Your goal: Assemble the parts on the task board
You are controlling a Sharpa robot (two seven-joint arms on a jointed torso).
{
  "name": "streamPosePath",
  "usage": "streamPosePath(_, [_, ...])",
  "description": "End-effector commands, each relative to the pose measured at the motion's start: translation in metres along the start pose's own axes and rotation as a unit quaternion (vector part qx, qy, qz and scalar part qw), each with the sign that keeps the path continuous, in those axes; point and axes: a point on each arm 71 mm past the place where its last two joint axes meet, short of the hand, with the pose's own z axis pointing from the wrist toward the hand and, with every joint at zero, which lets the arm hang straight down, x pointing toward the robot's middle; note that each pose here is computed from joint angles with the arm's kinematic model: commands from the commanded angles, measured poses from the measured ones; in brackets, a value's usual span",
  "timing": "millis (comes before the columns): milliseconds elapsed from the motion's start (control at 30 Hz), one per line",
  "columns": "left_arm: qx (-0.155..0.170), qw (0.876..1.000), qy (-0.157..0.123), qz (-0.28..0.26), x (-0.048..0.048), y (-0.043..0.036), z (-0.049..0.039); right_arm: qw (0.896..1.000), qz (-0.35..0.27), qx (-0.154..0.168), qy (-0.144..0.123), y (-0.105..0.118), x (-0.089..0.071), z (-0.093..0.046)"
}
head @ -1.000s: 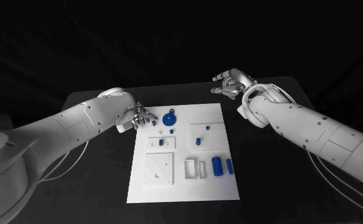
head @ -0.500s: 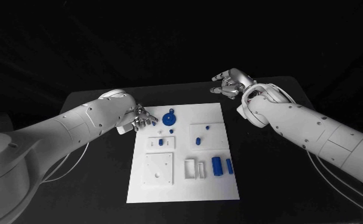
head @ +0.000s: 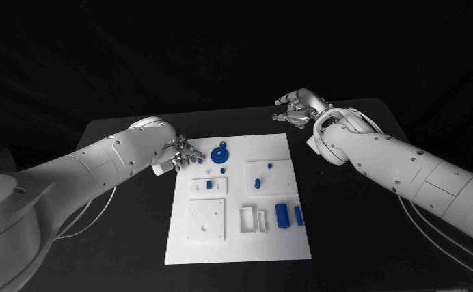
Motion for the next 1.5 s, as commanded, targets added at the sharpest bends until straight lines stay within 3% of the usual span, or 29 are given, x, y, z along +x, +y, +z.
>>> streamPosePath(33, [0.01,1.0,0.01,-0.01,0.0032,-0.004,0.0002,1.0,0.002,-0.002,0.0,0.001,0.001,0.0])
streamPosePath(567, [0.011,0.999,0.021,-0.02,0.0054,-0.0048,0.0001,1.0,0.002,0.001,0.003,0.001,0.002,0.001])
streamPosePath(1100, [0.011,0.999,0.016,-0.031,0.0041,-0.0006,-0.001,1.0,0.002,0.003,0.005,0.0,0.002,0.001])
streamPosePath(1367, [0.018,0.999,0.011,-0.047,0.0033,0.0085,-0.0082,1.0,-0.001,0.009,0.003,-0.006,-0.001,0.0])
streamPosePath(1500, [0.026,0.997,0.023,-0.071,0.004,0.0134,-0.0176,1.0,-0.002,0.013,0.002,-0.009,-0.003,0.0])
